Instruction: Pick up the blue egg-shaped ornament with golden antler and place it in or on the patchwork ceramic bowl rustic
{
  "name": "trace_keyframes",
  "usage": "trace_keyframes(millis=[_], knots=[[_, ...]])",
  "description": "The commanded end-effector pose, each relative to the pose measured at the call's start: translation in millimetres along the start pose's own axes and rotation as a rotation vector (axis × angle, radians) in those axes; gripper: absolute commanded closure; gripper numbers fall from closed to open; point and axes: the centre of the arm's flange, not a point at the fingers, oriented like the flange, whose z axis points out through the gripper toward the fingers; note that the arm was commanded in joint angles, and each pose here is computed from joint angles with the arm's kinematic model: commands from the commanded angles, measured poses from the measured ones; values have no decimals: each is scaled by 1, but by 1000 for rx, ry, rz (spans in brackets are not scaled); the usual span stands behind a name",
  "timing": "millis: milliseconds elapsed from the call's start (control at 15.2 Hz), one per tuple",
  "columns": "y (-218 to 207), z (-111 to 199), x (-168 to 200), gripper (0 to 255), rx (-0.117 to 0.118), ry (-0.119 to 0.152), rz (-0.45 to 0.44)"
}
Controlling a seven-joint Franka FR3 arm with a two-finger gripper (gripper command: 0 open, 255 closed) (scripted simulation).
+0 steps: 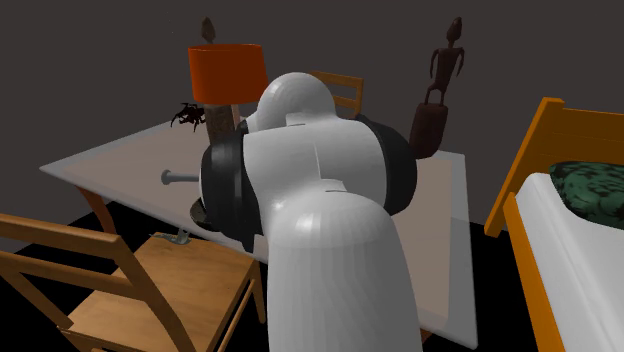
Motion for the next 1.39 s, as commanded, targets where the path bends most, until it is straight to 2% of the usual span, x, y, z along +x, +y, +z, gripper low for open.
trace_keyframes(millis=[0, 462, 1320], knots=[[0, 1, 0, 255, 0, -1, 0], [0, 1, 0, 255, 0, -1, 0], [3, -68, 4, 255, 0, -1, 0]])
